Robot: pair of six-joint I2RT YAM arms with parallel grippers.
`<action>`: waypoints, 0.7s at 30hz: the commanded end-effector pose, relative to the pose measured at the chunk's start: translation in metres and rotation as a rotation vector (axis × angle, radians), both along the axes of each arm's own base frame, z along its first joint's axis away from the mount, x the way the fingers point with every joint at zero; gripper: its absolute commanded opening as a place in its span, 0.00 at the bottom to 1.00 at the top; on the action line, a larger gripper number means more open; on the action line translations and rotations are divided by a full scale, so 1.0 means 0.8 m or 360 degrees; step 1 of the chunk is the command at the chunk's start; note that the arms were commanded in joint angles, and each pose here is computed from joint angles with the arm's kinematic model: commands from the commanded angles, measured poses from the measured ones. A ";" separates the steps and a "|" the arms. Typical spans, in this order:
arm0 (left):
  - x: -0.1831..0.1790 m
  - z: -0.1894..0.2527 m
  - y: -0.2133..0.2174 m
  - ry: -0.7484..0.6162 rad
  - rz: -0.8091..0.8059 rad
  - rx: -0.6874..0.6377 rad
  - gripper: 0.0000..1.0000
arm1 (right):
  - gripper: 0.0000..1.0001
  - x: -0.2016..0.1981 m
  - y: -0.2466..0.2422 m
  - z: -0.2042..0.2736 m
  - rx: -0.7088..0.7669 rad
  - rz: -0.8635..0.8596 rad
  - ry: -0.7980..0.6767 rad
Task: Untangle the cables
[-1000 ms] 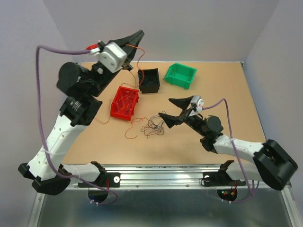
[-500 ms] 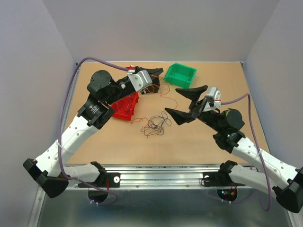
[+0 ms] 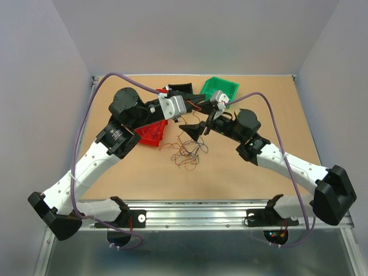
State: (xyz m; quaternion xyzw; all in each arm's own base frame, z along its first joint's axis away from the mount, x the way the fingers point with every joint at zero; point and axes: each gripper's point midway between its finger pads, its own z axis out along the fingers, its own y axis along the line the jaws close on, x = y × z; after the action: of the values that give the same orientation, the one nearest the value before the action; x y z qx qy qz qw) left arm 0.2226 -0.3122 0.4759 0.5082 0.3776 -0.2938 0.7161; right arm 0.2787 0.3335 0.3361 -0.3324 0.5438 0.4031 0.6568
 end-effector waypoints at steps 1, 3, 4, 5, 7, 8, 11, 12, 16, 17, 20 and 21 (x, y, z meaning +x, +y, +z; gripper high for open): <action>-0.037 0.024 0.006 -0.0028 -0.0149 -0.0074 0.00 | 0.98 -0.009 0.017 0.055 0.0105 0.0148 -0.0194; -0.043 0.025 0.007 -0.0027 -0.0173 -0.0079 0.00 | 0.96 -0.013 0.024 0.053 0.0106 0.0208 -0.0203; -0.043 0.026 0.008 -0.0026 -0.0172 -0.0081 0.00 | 0.94 -0.020 0.027 0.050 0.0097 0.0265 -0.0211; -0.043 0.027 0.008 -0.0025 -0.0170 -0.0084 0.00 | 0.91 -0.021 0.028 0.049 0.0098 0.0283 -0.0212; -0.041 0.029 0.009 -0.0027 -0.0149 -0.0092 0.00 | 0.63 -0.024 0.029 0.048 0.0110 0.0303 -0.0204; -0.039 0.029 0.010 -0.0025 -0.0135 -0.0095 0.00 | 0.53 -0.024 0.028 0.048 0.0115 0.0295 -0.0200; -0.024 0.035 0.015 -0.0003 -0.0026 -0.0144 0.00 | 0.31 -0.024 0.022 0.040 0.0113 0.0262 -0.0185; -0.014 0.038 0.020 0.0012 0.0049 -0.0168 0.00 | 0.31 -0.026 0.021 0.037 0.0110 0.0261 -0.0182; 0.006 0.029 0.022 0.0045 0.0163 -0.0173 0.00 | 0.26 -0.037 0.008 0.023 0.0107 0.0243 -0.0168; 0.009 0.025 0.021 0.0050 0.0172 -0.0164 0.00 | 0.20 -0.040 0.005 0.024 0.0110 0.0242 -0.0175; 0.021 0.014 0.017 0.0070 0.0205 -0.0138 0.00 | 0.01 -0.049 -0.003 0.022 0.0118 0.0243 -0.0179; 0.026 0.015 0.018 0.0074 0.0239 -0.0150 0.00 | 0.01 -0.054 -0.007 0.025 0.0128 0.0244 -0.0188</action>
State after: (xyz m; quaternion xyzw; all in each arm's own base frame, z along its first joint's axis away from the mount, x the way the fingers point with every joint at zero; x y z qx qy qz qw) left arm 0.2316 -0.3019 0.4788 0.4648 0.4147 -0.2866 0.7280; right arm 0.2477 0.3386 0.3391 -0.3727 0.4929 0.4509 0.6441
